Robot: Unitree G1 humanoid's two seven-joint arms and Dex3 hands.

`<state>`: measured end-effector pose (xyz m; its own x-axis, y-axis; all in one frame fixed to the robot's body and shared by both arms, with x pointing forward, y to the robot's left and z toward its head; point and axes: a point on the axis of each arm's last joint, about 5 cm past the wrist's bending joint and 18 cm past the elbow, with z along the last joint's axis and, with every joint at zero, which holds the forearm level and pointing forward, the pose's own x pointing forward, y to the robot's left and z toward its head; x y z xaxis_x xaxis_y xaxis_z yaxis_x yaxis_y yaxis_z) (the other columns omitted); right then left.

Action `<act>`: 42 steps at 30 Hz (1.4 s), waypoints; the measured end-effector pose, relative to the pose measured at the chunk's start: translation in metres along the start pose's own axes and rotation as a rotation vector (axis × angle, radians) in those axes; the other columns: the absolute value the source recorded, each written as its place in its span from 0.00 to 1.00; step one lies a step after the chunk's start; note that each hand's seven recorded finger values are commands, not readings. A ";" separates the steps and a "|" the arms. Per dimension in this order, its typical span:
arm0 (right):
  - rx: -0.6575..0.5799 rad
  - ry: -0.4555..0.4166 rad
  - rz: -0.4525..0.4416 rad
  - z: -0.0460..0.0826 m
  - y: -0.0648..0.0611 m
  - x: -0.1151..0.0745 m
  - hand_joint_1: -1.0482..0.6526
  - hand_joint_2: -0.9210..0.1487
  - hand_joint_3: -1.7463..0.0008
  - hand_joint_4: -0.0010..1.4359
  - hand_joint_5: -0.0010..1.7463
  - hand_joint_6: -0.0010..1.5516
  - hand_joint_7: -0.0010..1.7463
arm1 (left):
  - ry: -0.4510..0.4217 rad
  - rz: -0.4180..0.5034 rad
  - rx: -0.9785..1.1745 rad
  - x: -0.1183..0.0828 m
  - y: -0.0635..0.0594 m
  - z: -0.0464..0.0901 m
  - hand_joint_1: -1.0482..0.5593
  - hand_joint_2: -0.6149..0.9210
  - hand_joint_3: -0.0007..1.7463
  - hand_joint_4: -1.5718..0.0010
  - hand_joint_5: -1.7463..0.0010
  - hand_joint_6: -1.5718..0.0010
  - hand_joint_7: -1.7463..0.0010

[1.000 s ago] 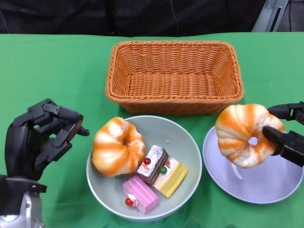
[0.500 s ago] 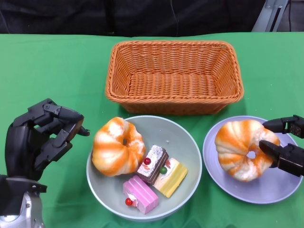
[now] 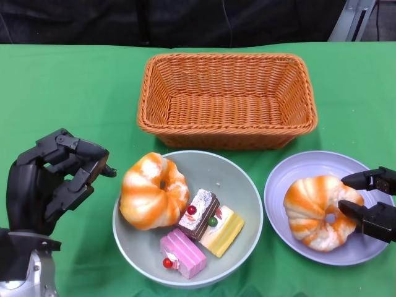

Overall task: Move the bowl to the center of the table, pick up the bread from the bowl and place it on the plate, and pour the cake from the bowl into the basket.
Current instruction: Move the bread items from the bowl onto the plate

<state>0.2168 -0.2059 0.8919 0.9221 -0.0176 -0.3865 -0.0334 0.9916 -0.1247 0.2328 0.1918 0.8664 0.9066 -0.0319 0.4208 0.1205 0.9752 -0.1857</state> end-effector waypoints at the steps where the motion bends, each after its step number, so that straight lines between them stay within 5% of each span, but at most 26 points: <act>1: -0.003 -0.002 -0.003 0.000 0.000 0.000 0.53 0.00 0.83 0.44 0.74 0.45 0.49 | 0.000 0.000 0.000 0.000 0.000 0.000 0.57 0.99 0.17 0.47 0.25 0.38 0.50; 4: -0.024 -0.008 -0.026 0.000 0.001 0.000 0.49 0.00 0.84 0.46 0.65 0.49 0.34 | 0.000 0.000 0.000 0.000 0.000 0.000 0.57 0.99 0.17 0.47 0.25 0.38 0.50; 12: -0.050 -0.027 -0.042 0.000 0.004 0.000 0.48 0.00 0.85 0.44 0.58 0.50 0.24 | 0.000 -0.001 0.000 0.000 0.000 0.000 0.56 0.99 0.17 0.47 0.25 0.39 0.49; 20: -0.052 -0.080 -0.042 0.003 0.009 -0.005 0.49 0.00 0.87 0.33 0.41 0.43 0.05 | -0.001 -0.001 -0.003 0.000 0.000 0.000 0.58 1.00 0.18 0.46 0.27 0.38 0.50; 22: -0.057 -0.104 -0.034 0.004 0.009 -0.008 0.48 0.00 0.88 0.29 0.39 0.41 0.03 | 0.000 -0.001 -0.002 0.000 0.000 0.000 0.57 0.99 0.17 0.46 0.27 0.37 0.50; 26: -0.123 -0.143 -0.037 0.005 0.012 -0.012 0.44 0.00 0.90 0.31 0.18 0.40 0.01 | 0.000 -0.003 -0.002 0.000 -0.001 0.000 0.56 0.99 0.18 0.47 0.26 0.38 0.50; 42: -0.207 -0.294 -0.116 0.013 0.016 -0.018 0.47 0.00 0.93 0.36 0.12 0.43 0.01 | 0.000 -0.011 -0.005 0.000 0.000 0.000 0.57 1.00 0.18 0.47 0.24 0.39 0.49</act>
<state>0.2041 -0.1880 0.9085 0.9946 -0.0608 -0.0840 0.0281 0.9377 -0.3463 0.2328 0.1913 0.8661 0.9052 -0.0431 0.4229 0.1331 0.9736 -0.1856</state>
